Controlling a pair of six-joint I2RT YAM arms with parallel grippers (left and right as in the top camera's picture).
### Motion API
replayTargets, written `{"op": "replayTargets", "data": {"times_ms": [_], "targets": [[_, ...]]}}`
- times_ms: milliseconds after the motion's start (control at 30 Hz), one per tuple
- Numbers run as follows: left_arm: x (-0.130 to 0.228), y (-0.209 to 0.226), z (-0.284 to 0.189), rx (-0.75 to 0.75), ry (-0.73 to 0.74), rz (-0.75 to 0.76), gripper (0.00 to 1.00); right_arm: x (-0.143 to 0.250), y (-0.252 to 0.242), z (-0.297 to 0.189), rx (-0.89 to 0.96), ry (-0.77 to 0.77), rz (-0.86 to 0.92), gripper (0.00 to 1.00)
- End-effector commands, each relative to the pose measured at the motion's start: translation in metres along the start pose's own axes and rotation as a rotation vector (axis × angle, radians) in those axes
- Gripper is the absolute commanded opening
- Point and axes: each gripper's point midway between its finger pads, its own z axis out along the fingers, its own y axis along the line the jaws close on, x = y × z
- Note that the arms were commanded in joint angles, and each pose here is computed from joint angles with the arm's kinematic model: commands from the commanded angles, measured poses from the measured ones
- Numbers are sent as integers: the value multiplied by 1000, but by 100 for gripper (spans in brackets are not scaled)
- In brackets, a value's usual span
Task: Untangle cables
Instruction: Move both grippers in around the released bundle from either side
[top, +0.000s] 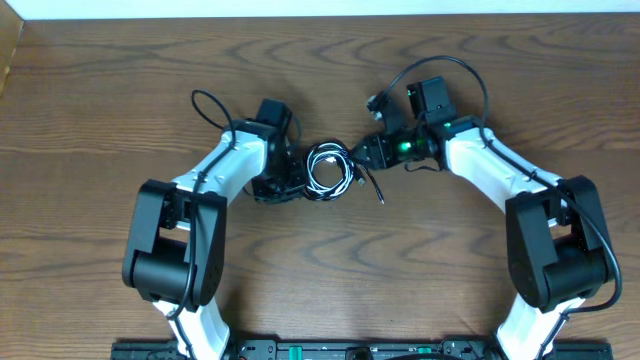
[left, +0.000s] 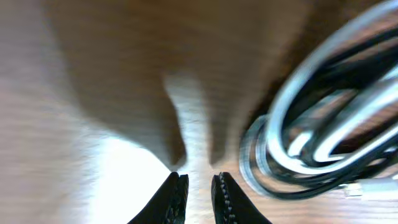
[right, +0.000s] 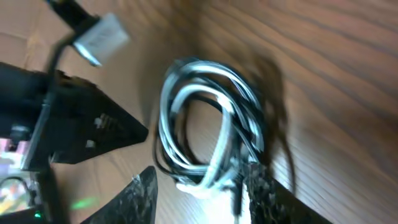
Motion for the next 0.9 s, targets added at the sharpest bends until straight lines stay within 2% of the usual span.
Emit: {"op": "replayTargets", "data": {"times_ms": [0, 67, 133, 400, 667, 867], "targets": [[-13, 2, -18, 90, -5, -2, 23, -10, 31, 6, -86, -25, 13, 48], [-16, -3, -26, 191, 9, 24, 25, -16, 39, 11, -90, -47, -2, 50], [-21, 0, -30, 231, 5, 19, 25, -22, 44, 16, -76, -68, -13, 50], [-38, 37, -34, 166, -44, -69, 25, -30, 44, 41, 103, -138, 29, 50], [-28, 38, -27, 150, -18, -66, 25, -24, 44, 64, 252, -172, 19, 49], [-26, 39, -26, 147, -8, -69, 25, -15, 31, 85, 312, -189, 90, 49]]}}
